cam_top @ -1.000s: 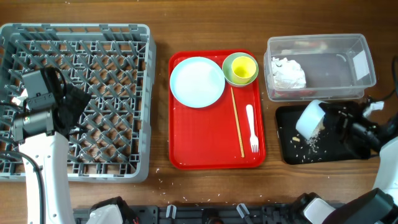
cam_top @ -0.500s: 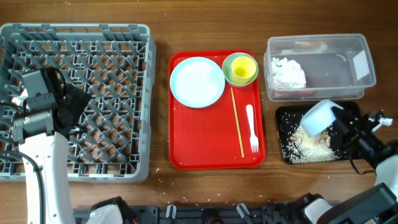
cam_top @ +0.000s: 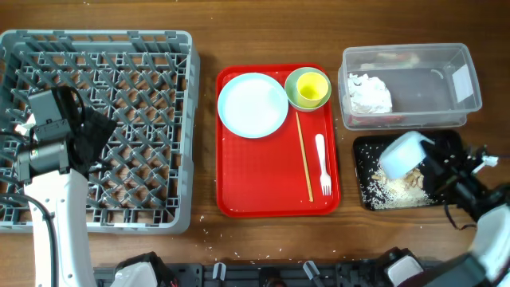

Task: Sort waste into correct bins and load items into the dishwasher rack
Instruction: 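Return the empty bowl to the red tray and release it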

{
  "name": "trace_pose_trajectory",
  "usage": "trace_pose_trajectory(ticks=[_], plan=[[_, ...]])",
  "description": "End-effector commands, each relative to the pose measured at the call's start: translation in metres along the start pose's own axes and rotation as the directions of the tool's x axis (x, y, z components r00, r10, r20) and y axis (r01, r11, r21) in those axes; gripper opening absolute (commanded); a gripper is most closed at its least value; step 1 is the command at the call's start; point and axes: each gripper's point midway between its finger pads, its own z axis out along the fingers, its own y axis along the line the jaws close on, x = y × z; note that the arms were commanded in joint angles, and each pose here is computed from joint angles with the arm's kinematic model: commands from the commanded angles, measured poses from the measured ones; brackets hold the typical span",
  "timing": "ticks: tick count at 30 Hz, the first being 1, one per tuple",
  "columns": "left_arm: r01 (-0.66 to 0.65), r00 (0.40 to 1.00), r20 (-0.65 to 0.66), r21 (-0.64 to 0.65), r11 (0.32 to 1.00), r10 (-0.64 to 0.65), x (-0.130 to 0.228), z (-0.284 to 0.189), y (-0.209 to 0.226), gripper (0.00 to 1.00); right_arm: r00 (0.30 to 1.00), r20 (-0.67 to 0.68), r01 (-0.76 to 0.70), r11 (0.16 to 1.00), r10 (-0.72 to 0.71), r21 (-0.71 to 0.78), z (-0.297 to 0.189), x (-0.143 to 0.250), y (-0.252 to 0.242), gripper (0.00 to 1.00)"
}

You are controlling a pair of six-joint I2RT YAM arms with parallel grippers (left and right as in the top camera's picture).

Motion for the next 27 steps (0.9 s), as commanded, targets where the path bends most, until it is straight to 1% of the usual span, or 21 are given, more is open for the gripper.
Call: trace_pose_trajectory(ticks=[1, 3, 4, 5, 6, 9, 10, 12, 13, 15, 16, 18, 20, 22, 24, 26, 27], plan=[[0.021, 1.000, 0.010, 0.005, 1.000, -0.021, -0.002, -0.002, 0.001, 1.00, 0.956, 0.123, 0.222, 0.928, -0.268, 0.299, -0.007, -0.002, -0.016, 0.04], [0.021, 1.000, 0.010, 0.005, 1.000, -0.021, -0.002, -0.002, 0.001, 1.00, 0.903, 0.143, 0.309, 0.843, -0.406, 0.441, -0.010, 0.008, -0.012, 0.04], [0.021, 1.000, 0.010, 0.005, 1.000, -0.021, -0.002, -0.002, 0.001, 1.00, 0.884, 0.142, 0.333, 0.813, -0.445, 0.478, -0.010, 0.013, -0.010, 0.04], [0.021, 1.000, 0.010, 0.005, 1.000, -0.021, -0.002, -0.002, 0.001, 1.00, 0.850, 0.135, 0.371, 0.762, -0.509, 0.531, -0.008, 0.023, -0.007, 0.04], [0.021, 1.000, 0.011, 0.005, 1.000, -0.021, -0.002, -0.002, 0.001, 1.00, 0.835, 0.122, 0.383, 0.725, -0.537, 0.572, -0.005, 0.029, -0.009, 0.04], [0.021, 1.000, 0.010, 0.005, 1.000, -0.021, -0.002, -0.002, 0.001, 1.00, 0.805, -0.034, 0.466, 0.596, -0.592, 0.653, 0.019, 0.051, -0.028, 0.05], [0.021, 1.000, 0.010, 0.005, 1.000, -0.021, -0.002, -0.002, 0.001, 1.00, 0.793, -0.149, 0.531, 0.550, -0.591, 0.644, 0.039, 0.074, -0.035, 0.05], [0.021, 1.000, 0.011, 0.005, 1.000, -0.021, -0.002, -0.002, 0.001, 1.00, 0.750, -0.314, 0.638, 0.513, -0.582, 0.574, 0.074, 0.120, -0.038, 0.05], [0.021, 1.000, 0.010, 0.005, 1.000, -0.021, -0.002, -0.002, 0.001, 1.00, 0.738, -0.339, 0.654, 0.494, -0.584, 0.573, 0.081, 0.129, -0.040, 0.05], [0.021, 1.000, 0.010, 0.005, 1.000, -0.021, -0.002, -0.002, 0.001, 1.00, 0.676, -0.422, 0.719, 0.414, -0.604, 0.558, 0.109, 0.166, -0.048, 0.05], [0.021, 1.000, 0.010, 0.005, 1.000, -0.021, -0.002, -0.002, 0.001, 1.00, 0.658, -0.444, 0.736, 0.394, -0.608, 0.551, 0.117, 0.177, -0.052, 0.04], [0.021, 1.000, 0.010, 0.005, 1.000, -0.021, -0.002, -0.002, 0.001, 1.00, 0.624, -0.496, 0.764, 0.340, -0.604, 0.549, 0.137, 0.199, -0.077, 0.05], [0.021, 1.000, 0.010, 0.005, 1.000, -0.021, -0.002, -0.002, 0.001, 1.00, 0.564, -0.571, 0.814, 0.287, -0.596, 0.505, 0.161, 0.223, -0.108, 0.04], [0.021, 1.000, 0.010, 0.005, 1.000, -0.021, -0.002, -0.002, 0.001, 1.00, 0.473, -0.636, 0.875, 0.244, -0.610, 0.417, 0.177, 0.247, -0.129, 0.04], [0.021, 1.000, 0.010, 0.005, 1.000, -0.021, -0.002, -0.002, 0.001, 1.00, 0.426, -0.648, 0.900, 0.221, -0.632, 0.376, 0.182, 0.263, -0.137, 0.05], [0.021, 1.000, 0.011, 0.005, 1.000, -0.021, -0.002, -0.002, 0.001, 1.00, 0.356, -0.636, 0.926, 0.167, -0.685, 0.339, 0.183, 0.273, -0.136, 0.05], [0.021, 1.000, 0.011, 0.005, 1.000, -0.021, -0.002, -0.002, 0.001, 1.00, 0.340, -0.639, 0.932, 0.153, -0.690, 0.330, 0.183, 0.274, -0.136, 0.08]])
